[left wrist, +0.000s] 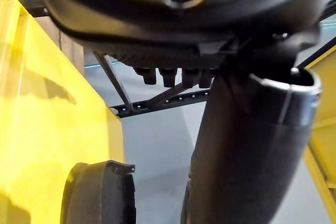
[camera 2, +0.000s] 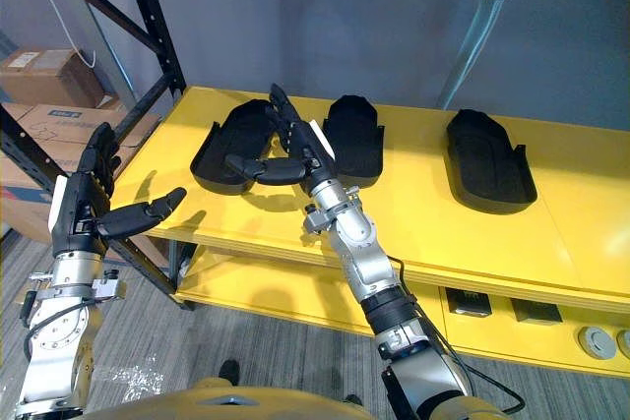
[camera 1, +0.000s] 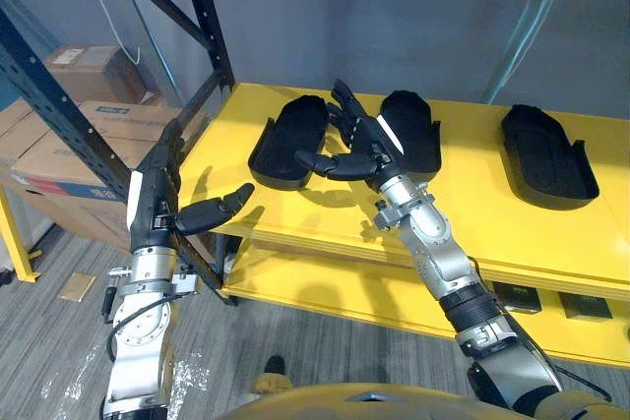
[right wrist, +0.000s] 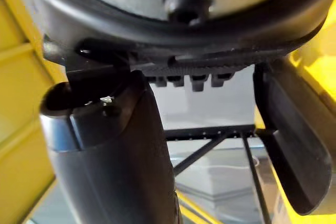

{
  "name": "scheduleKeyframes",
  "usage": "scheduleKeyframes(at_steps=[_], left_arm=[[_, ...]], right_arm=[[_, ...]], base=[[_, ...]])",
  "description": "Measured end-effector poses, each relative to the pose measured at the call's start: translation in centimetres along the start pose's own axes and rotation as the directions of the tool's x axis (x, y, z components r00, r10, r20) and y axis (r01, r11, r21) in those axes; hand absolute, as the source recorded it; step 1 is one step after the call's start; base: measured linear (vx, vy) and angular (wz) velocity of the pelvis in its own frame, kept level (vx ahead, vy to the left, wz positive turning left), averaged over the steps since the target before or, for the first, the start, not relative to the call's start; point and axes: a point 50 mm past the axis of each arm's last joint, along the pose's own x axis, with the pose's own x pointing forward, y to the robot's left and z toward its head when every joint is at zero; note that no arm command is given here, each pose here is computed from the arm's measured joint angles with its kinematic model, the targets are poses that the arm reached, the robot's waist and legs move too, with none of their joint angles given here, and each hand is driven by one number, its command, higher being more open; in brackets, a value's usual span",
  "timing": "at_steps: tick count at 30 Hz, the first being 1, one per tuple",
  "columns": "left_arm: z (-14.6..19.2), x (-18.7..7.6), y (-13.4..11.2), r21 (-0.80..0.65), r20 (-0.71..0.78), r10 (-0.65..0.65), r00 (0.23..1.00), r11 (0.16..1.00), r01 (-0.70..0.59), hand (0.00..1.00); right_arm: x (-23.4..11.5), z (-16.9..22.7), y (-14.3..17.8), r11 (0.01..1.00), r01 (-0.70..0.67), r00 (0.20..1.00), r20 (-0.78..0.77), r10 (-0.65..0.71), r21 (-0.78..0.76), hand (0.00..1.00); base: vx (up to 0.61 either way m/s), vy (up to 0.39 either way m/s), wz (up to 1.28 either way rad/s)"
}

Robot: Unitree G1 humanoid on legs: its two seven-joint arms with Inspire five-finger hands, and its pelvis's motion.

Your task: Walk over and take three plastic housings, then place them on the shelf

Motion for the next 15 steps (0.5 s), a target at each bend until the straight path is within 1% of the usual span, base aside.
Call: scheduleKeyframes(at_steps=[4,6,9,13,15], left_arm=[[-0.1,-0.3,0.0,0.000,-0.010,-0.006,1.000,1.000,0.006,1.00],[-0.4,-0.8,0.1,0.005,-0.030,-0.007,1.000,1.000,0.007,1.00],[-0.4,-0.8,-0.5,-0.010,-0.031,-0.031,0.999,0.999,0.031,1.00],[-0.4,-0.8,-0.9,-0.026,-0.030,-0.045,0.999,0.999,0.044,1.00],[-0.4,-0.9,-1.3,-0.053,-0.030,-0.049,0.998,0.997,0.048,1.00]], right_arm=[[1.0,0.0,-0.8,0.999,0.054,0.998,-0.021,-0.054,-0.011,1.00],[1.5,0.3,-1.3,0.997,0.069,0.997,-0.017,-0.069,-0.018,1.00],[2.4,0.9,-2.3,0.995,0.091,0.996,-0.017,-0.092,-0.036,1.00],[3.8,1.8,-3.0,0.994,0.089,0.996,-0.009,-0.090,-0.060,1.00],[4.1,2.1,-3.9,0.993,0.078,0.997,-0.023,-0.080,-0.086,1.00]], base=[[-0.03,-0.007,0.04],[-0.02,-0.004,0.02],[-0.02,-0.006,0.15],[0.00,-0.003,0.07],[-0.01,-0.002,0.09]])
